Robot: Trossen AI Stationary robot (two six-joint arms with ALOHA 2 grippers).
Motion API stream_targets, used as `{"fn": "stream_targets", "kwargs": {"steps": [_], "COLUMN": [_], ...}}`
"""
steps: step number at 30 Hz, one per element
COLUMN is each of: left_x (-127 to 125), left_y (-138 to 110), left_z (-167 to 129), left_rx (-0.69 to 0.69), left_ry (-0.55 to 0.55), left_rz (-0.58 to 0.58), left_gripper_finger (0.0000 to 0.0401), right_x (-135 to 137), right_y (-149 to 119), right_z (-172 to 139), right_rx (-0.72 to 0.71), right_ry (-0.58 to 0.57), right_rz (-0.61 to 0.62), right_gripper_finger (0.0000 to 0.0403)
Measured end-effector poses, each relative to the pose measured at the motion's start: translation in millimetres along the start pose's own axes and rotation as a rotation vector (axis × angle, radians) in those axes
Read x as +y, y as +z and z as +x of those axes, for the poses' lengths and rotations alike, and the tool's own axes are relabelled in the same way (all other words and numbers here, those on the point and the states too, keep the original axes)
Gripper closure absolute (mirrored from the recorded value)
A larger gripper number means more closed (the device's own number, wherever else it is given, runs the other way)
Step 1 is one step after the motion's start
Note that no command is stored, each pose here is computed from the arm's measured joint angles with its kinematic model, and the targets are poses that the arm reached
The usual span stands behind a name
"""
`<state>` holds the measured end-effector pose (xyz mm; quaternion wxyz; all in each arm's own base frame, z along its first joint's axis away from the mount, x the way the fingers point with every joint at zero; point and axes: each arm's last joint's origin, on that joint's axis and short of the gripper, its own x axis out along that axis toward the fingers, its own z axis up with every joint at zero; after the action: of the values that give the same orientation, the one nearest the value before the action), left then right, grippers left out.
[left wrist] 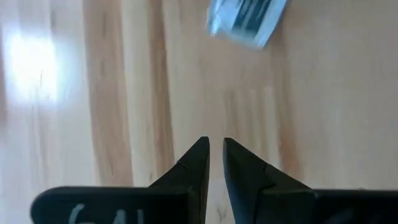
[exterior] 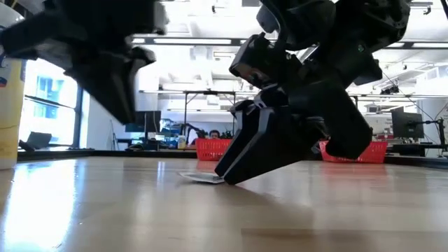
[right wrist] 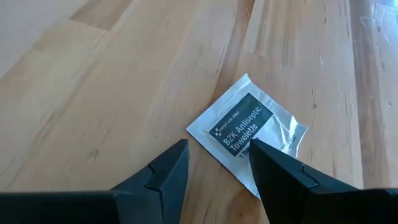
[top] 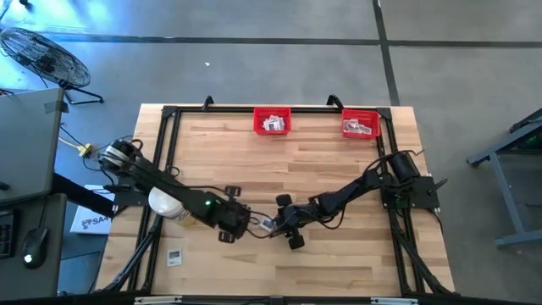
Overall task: Pick & Place First Aid Supplies
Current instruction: Put the towelette pack into the left red bin
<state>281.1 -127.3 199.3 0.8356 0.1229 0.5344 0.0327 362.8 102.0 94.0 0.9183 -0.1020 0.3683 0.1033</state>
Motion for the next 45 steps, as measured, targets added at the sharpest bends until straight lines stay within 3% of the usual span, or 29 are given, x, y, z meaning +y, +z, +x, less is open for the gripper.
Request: {"fn": "stream_targets", "kwargs": {"steps": [6, 13, 20, 30, 35, 41, 45], "left_x": [-1, -4, -3, -3, -2, -2, -2], "left_y": [-34, -50, -56, -60, -59, -58, -57], "left_z": [12, 33, 39, 41, 41, 40, 40], "left_rx": [-0.092, -0.235, -0.269, -0.261, -0.27, -0.288, -0.298], "left_ry": [0.003, -0.031, -0.008, 0.002, 0.021, 0.038, 0.035], "left_rz": [-0.131, -0.2, -0.219, -0.222, -0.225, -0.232, -0.236], "left_gripper_finger": [0.0358, 0.0358, 0.0358, 0.0358, 0.0358, 0.0358, 0.0358], "right_x": [-13, -25, -23, -12, -7, 4, 15], "right_y": [-6, -20, -17, 5, 18, 19, 35], "right_z": [3, 22, 22, -15, -19, -1, 19], "right_rx": [0.04, 0.038, 0.009, 0.019, -0.087, -0.13, -0.157], "right_ry": [0.018, -0.009, -0.03, -0.017, -0.076, -0.176, -0.19], "right_rz": [0.014, 0.037, 0.062, 0.025, 0.096, 0.167, 0.171], "right_gripper_finger": [0.0238, 0.0238, 0.0238, 0.0238, 0.0238, 0.0238, 0.0238]}}
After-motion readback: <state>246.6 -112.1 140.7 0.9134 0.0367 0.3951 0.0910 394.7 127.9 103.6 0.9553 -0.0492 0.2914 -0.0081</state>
